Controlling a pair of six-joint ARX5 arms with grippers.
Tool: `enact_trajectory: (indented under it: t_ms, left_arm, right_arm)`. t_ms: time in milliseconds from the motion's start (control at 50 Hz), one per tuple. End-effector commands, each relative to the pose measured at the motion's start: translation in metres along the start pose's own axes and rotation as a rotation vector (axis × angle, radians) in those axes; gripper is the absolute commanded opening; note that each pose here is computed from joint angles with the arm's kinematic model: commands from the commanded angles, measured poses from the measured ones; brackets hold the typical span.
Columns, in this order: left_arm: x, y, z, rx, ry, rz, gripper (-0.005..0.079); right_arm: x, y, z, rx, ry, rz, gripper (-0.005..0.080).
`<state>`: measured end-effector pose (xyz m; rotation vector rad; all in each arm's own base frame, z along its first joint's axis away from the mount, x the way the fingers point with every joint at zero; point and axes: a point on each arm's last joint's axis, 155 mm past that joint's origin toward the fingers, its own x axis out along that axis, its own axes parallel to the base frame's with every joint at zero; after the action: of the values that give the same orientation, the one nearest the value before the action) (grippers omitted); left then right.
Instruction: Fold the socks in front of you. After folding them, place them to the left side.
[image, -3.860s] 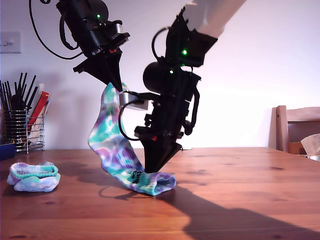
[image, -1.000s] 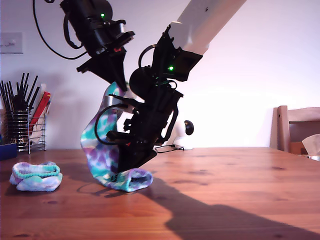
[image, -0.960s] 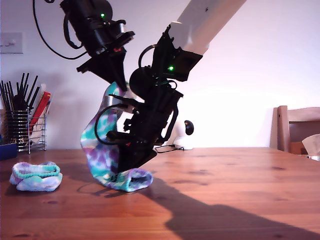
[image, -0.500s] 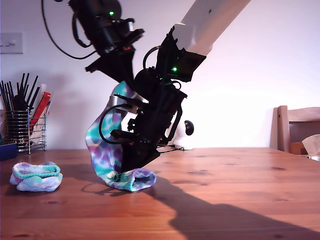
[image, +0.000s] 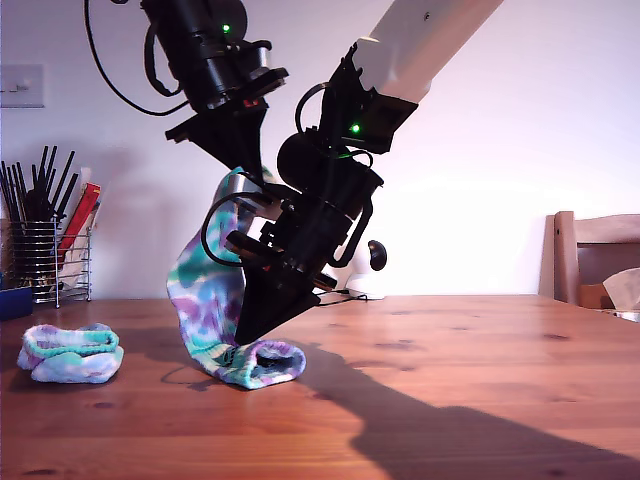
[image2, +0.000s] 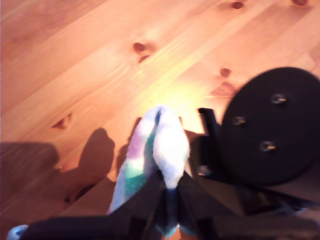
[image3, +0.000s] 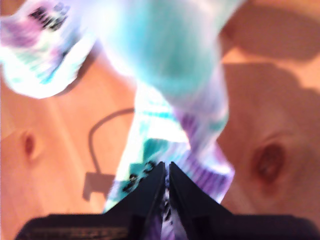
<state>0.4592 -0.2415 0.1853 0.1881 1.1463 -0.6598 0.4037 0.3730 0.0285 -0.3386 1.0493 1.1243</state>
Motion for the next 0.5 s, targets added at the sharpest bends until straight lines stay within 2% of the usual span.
enact_trajectory:
  t_ms: [0, 260, 480]
  left_arm:
    - [-0.010, -0.001, 0.002, 0.008, -0.020, 0.004, -0.0019]
    - [-0.011, 0.002, 0.002, 0.032, -0.021, 0.005, -0.0019]
    - [-0.010, -0.003, 0.003, 0.121, -0.021, -0.002, -0.0019]
  right_arm:
    - [-0.033, 0.007, 0.023, -0.061, -0.063, -0.017, -0.0012]
    - [-0.085, 0.005, 0.033, -0.177, -0.099, -0.059, -0.0012]
    - [-0.121, -0.016, 0.038, -0.245, -0.146, -0.119, -0.0012]
